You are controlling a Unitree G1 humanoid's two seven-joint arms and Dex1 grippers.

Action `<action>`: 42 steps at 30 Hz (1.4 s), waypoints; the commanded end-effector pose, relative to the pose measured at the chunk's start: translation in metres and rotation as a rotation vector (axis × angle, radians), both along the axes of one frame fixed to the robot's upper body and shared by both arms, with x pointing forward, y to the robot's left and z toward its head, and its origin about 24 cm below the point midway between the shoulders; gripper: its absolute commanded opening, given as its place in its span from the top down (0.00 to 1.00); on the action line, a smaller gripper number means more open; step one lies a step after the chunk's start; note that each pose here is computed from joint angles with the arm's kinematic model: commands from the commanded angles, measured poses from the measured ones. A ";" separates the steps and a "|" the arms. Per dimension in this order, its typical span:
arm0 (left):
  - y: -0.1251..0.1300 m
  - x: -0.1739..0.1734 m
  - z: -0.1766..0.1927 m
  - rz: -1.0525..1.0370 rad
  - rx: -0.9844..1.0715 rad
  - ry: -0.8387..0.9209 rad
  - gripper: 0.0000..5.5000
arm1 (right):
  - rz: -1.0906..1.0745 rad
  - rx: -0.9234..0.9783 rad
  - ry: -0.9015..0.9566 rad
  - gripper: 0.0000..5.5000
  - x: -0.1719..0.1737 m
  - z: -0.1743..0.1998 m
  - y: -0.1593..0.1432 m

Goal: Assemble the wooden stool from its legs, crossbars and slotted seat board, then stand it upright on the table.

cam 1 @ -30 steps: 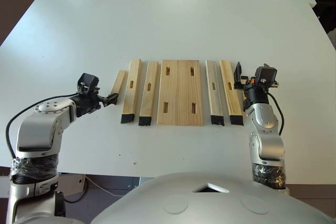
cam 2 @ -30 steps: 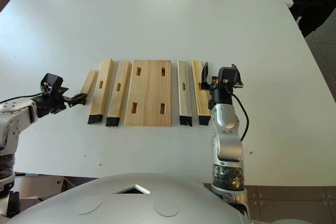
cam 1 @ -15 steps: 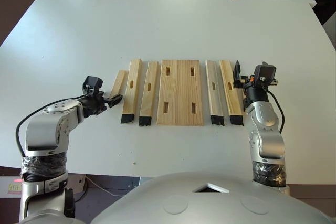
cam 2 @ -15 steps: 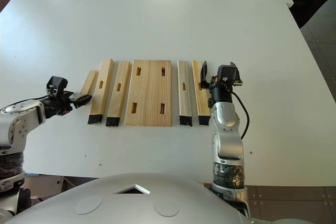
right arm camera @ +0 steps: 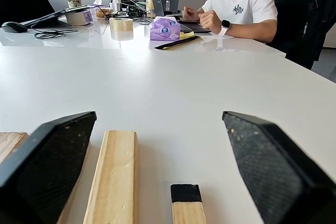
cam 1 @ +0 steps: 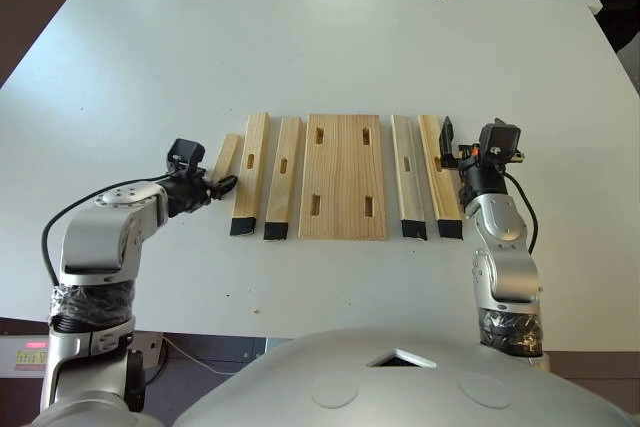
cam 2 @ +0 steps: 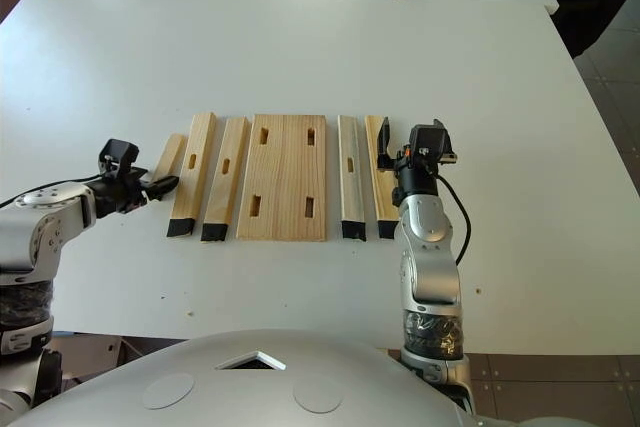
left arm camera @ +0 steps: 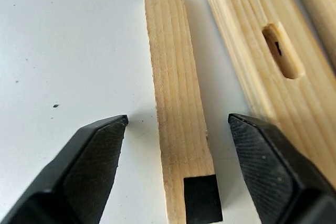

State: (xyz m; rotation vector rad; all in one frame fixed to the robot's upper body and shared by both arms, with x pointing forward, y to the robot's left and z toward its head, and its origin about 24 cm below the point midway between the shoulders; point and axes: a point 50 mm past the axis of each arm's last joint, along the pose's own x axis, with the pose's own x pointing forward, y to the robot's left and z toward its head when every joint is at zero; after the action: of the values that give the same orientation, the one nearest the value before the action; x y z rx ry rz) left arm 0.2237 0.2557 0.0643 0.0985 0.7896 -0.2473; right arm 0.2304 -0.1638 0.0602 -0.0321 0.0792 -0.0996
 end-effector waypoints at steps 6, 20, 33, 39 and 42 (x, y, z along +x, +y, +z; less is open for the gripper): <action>-0.005 -0.006 -0.008 0.008 -0.032 0.059 0.60 | -0.001 -0.002 0.011 0.19 0.000 0.000 0.001; 0.004 0.003 -0.002 0.085 -0.001 0.002 0.76 | -0.006 -0.001 0.003 0.19 0.001 0.003 -0.001; 0.012 0.047 0.082 0.103 0.036 -0.549 0.76 | 0.080 0.078 -0.142 0.19 0.016 0.032 -0.020; -0.037 0.051 0.126 -0.193 -0.217 -0.814 0.76 | 0.386 0.234 -0.163 0.19 0.027 0.063 -0.042; -0.068 0.044 0.133 -0.402 -0.395 -0.833 0.76 | 0.673 0.335 -0.136 0.19 0.026 0.084 -0.035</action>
State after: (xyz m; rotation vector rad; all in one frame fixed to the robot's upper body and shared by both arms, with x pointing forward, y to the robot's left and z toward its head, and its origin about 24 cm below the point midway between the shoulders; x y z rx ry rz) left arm 0.2735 0.2120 0.1894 0.0328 -0.0692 -0.4892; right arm 0.2565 -0.2064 0.1224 0.2317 -0.0564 0.3501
